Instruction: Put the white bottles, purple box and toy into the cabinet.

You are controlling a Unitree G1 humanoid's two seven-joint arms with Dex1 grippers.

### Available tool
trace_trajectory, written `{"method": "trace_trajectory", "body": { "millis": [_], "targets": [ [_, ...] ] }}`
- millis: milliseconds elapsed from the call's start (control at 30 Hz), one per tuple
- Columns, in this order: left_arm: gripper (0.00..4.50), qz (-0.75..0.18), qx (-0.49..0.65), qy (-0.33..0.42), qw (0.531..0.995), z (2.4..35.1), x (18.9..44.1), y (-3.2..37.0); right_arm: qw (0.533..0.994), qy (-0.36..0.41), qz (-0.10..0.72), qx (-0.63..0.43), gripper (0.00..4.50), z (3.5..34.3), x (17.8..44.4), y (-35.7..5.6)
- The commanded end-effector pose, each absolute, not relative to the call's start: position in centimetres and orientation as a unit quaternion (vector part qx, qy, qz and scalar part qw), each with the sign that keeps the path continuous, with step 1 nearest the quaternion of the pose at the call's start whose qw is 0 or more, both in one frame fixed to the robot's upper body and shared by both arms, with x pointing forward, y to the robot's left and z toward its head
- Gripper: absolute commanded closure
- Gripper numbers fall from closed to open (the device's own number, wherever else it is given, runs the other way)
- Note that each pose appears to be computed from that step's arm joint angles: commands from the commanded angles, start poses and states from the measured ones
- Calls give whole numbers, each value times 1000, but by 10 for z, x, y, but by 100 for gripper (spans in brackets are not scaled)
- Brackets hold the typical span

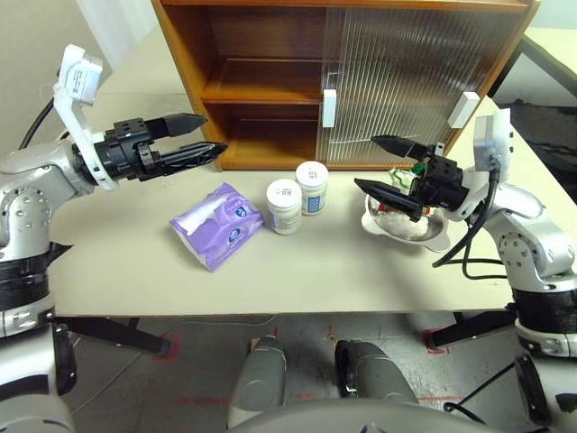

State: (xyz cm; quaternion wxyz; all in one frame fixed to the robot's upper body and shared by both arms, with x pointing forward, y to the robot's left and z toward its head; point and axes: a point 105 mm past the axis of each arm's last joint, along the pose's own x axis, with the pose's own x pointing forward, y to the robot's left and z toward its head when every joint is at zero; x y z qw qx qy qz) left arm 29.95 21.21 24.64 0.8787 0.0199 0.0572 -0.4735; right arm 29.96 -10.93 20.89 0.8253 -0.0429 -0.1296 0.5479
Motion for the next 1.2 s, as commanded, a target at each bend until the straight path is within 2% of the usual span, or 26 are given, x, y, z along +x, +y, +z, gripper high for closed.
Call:
{"method": "trace_trajectory", "body": {
  "millis": [33,300,433,500,867,1200],
  "targets": [
    [3,-483,28,104,869,238,287,208,821,-131,554,-47,0,208,299,-107],
    [3,-454,34,198,868,203,275,213,822,-132,552,-47,0,208,299,-109],
    [3,-446,34,222,867,196,270,213,823,-131,551,-47,0,207,298,-110],
    [3,-422,70,240,872,188,270,218,823,-131,551,-47,0,207,299,-110],
    [3,-414,114,279,859,169,261,227,824,-131,550,-45,0,207,299,-109],
    [3,-409,142,304,849,128,258,231,827,-131,545,-49,0,208,298,-112]
  ]
}}
